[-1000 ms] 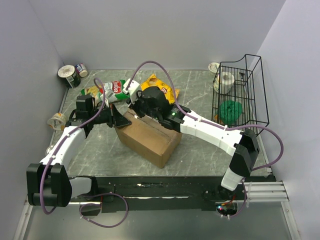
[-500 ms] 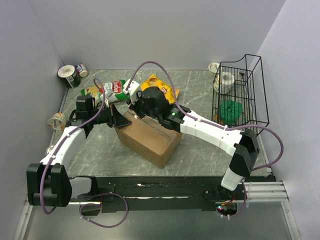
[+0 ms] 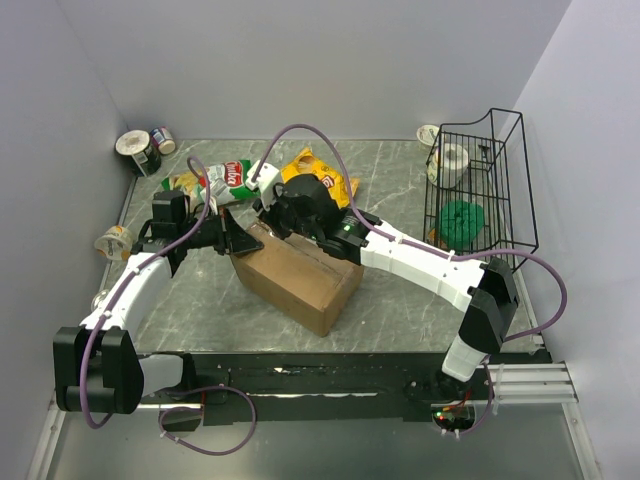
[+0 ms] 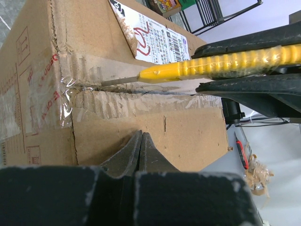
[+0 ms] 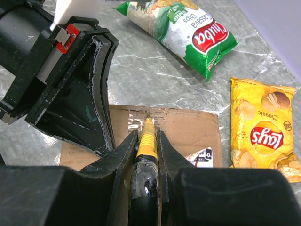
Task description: Unpack the express box
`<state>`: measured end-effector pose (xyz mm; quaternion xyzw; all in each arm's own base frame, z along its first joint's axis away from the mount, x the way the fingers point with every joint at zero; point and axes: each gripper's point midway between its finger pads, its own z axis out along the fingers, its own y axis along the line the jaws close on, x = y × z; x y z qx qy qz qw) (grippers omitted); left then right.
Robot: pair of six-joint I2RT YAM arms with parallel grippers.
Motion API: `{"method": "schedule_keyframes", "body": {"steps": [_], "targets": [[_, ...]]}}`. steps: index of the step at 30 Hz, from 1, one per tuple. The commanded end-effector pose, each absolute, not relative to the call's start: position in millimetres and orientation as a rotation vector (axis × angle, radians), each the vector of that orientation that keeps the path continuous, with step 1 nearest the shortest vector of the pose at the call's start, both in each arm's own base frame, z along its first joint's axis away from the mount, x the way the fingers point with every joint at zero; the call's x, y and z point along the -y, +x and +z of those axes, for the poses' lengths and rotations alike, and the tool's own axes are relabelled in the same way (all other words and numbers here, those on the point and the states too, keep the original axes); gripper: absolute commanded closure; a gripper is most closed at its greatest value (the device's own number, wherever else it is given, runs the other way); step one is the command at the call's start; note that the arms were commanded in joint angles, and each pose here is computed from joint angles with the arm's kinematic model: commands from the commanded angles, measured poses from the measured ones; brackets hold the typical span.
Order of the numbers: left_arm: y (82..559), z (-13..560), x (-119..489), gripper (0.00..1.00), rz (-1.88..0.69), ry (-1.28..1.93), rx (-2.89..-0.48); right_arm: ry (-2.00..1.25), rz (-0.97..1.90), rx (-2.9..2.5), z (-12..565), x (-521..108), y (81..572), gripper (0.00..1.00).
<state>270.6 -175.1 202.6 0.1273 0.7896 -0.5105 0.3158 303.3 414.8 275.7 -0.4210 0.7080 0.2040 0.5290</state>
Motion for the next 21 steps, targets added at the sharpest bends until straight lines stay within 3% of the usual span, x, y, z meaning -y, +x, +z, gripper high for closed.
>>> {"method": "schedule_keyframes", "body": {"steps": [1, 21], "targets": [[268, 176, 170, 0.99, -1.294, 0.262, -2.172, -0.969, 0.474, -1.649, 300, -409, 303, 1.00], [277, 164, 162, 0.99, -1.204, 0.188, -2.208, -1.015, 0.442, -1.821, 287, -391, 282, 1.00]]}}
